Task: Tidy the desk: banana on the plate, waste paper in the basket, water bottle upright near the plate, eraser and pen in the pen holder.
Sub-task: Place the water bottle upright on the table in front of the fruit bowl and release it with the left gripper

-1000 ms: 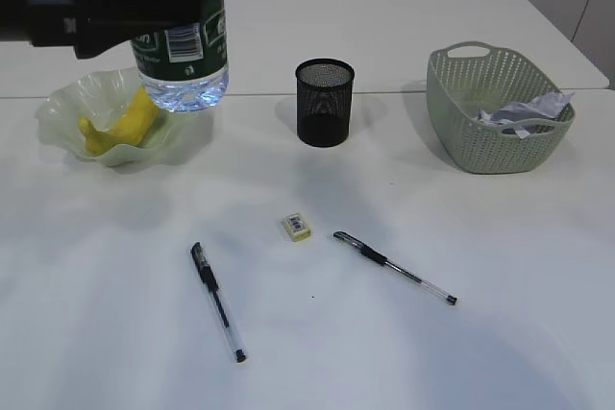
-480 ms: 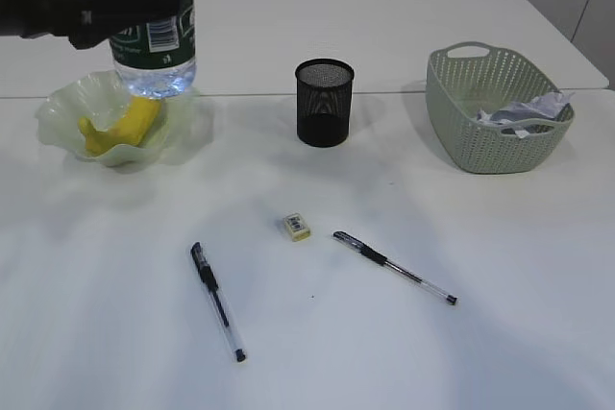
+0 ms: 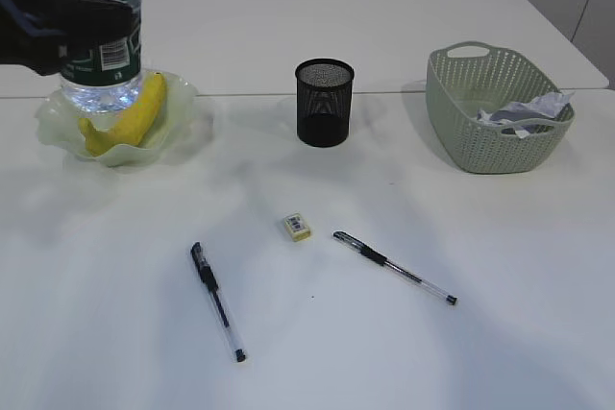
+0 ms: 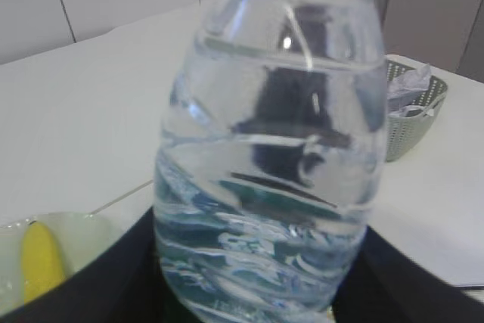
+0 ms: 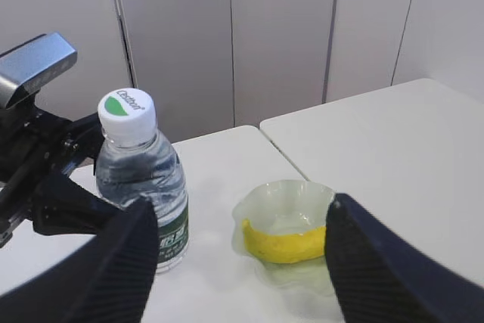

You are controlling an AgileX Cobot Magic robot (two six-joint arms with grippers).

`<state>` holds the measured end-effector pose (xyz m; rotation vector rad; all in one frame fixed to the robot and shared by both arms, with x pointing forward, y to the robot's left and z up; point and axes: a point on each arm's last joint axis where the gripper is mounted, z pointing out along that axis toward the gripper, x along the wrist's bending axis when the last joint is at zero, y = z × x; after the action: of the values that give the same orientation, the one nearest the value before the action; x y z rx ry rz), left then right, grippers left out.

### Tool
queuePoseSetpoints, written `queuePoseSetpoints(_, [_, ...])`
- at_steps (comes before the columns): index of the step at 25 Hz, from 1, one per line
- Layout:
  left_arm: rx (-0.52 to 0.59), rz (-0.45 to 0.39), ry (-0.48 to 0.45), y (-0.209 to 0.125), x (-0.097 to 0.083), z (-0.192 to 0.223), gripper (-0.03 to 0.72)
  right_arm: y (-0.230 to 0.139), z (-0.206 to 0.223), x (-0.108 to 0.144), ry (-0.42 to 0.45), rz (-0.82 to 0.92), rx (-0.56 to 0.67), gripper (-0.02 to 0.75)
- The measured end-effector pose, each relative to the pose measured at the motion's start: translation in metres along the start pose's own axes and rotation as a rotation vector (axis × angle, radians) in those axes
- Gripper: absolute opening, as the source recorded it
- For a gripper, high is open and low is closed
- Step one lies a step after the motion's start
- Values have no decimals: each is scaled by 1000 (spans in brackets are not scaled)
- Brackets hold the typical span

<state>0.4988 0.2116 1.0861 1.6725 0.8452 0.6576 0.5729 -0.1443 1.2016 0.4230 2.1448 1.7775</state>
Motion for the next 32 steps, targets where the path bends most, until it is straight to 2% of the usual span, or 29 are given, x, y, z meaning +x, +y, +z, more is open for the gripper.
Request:
queuePoseSetpoints(3, [7,3,29,-2,1,-4,409,-1,0,0,8,8,7,512])
queuePoseSetpoints(14, [13,5,44,-4,1,-5,409,-7,-1,3,35,23,78,512])
queuePoseSetpoints(23, [94,-29,71,-31,1,-7,409,-13,-2,4,39,29,143,512])
queuePoseSetpoints(32, [95,-34,82,-31,2,-7,409,-14,-2,5,55,41,157,513])
